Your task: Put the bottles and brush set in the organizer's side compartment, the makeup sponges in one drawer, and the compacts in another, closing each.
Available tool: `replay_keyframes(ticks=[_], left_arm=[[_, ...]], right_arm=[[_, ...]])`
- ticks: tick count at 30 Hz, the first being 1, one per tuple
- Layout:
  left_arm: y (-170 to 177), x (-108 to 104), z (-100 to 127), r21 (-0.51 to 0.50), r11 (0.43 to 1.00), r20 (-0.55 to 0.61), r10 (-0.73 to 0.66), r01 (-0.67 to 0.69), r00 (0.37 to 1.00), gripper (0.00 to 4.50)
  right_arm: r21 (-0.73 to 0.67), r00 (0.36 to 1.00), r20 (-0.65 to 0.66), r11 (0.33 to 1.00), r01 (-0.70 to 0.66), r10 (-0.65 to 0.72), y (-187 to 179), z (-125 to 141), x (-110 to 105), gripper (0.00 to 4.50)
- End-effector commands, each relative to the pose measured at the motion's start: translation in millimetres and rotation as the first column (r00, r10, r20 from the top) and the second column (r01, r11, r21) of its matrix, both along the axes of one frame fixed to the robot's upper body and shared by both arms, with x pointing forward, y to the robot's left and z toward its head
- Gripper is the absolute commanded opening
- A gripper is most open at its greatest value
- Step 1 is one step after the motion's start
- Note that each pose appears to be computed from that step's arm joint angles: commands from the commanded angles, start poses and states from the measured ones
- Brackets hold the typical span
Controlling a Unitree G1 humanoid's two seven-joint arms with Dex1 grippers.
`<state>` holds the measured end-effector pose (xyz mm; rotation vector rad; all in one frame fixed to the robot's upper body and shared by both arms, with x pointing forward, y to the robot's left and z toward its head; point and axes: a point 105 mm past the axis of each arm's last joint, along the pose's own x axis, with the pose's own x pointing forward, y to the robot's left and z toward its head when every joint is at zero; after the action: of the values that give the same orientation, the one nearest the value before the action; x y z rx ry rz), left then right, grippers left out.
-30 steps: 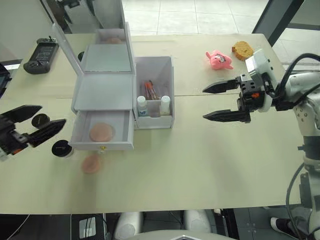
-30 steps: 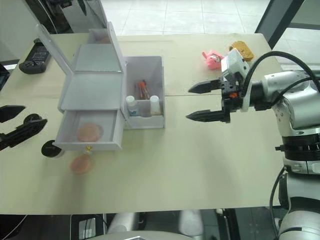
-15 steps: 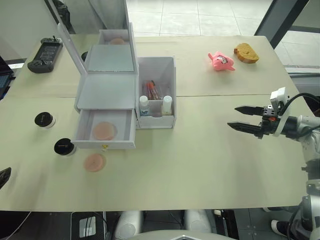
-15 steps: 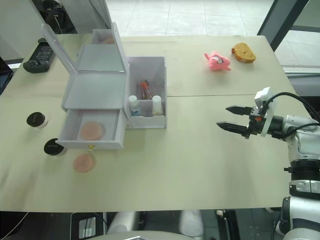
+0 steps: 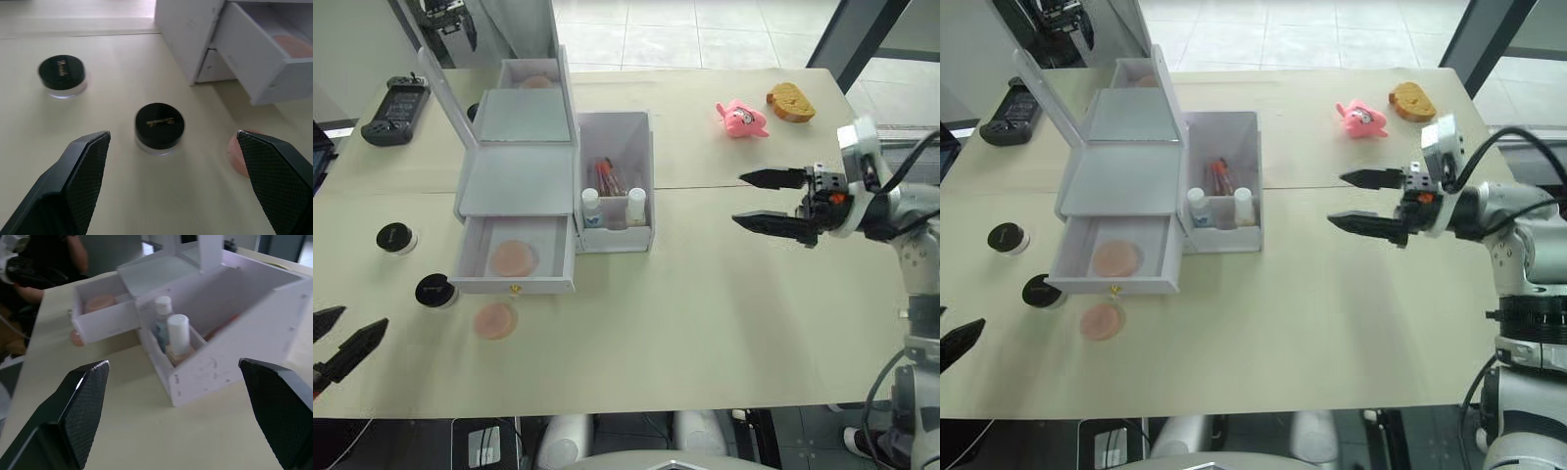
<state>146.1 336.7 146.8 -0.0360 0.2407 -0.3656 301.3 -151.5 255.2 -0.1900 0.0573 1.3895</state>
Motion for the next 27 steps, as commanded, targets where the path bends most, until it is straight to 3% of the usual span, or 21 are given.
replay_keyframes(ticks=[1,6,11,15,21,27], left_arm=[[-33,-2,7,-0.011,0.994,0.013,-0.108,0.108,0.994,4.47],[-62,1,2,0.019,0.993,0.055,-0.115,0.114,0.992,4.47],[-78,4,-10,0.031,0.999,0.095,-0.032,0.029,0.995,4.47],[-79,10,-33,0.047,0.996,0.056,0.077,-0.08,0.995,4.47],[-103,31,-66,0.11,0.991,-0.1,0.084,-0.073,0.991,4.47],[-99,52,-68,0.163,0.978,-0.126,0.149,-0.128,0.981,4.47]], right_arm=[[-0.064,0.987,0.033,0.986,-0.154,0.156,29,28,-21,4.5],[-0.1,0.968,0.007,0.963,-0.249,0.251,57,53,-27,4.5],[-0.168,0.937,-0.025,0.923,-0.347,0.348,62,52,-41,4.5],[-0.194,0.942,-0.005,0.924,-0.331,0.336,61,51,-36,4.5],[-0.139,0.953,0.069,0.948,-0.285,0.297,65,65,-24,4.5],[-0.134,0.955,0.087,0.953,-0.272,0.285,63,72,-26,4.5]])
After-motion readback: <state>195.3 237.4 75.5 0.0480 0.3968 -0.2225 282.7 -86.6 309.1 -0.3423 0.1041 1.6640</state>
